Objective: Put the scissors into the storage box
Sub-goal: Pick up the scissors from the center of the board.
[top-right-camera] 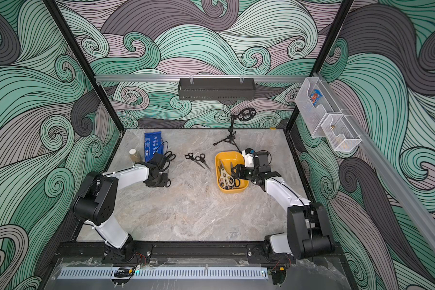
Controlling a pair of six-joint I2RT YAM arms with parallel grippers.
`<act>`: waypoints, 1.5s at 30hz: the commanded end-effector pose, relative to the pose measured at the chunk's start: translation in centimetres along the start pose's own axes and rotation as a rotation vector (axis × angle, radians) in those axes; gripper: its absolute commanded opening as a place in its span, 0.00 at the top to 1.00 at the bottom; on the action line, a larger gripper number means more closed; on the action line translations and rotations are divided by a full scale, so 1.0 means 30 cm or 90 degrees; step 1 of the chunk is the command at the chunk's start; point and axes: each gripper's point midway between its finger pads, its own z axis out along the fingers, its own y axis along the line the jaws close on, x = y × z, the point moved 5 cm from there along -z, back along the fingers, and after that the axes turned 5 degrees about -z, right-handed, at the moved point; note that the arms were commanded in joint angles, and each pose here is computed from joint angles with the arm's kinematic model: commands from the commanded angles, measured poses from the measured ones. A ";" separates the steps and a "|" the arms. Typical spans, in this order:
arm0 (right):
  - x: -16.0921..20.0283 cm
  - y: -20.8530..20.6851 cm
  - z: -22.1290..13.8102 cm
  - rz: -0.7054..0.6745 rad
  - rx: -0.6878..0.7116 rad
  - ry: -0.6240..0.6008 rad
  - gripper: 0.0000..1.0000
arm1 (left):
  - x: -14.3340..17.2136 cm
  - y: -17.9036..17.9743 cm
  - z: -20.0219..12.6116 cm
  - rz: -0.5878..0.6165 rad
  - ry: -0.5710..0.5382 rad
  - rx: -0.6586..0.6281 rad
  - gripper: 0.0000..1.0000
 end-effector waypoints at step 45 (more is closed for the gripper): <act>0.101 0.544 0.175 -0.114 -0.296 0.069 0.41 | 0.061 -0.328 -0.398 -0.090 -0.119 0.473 1.00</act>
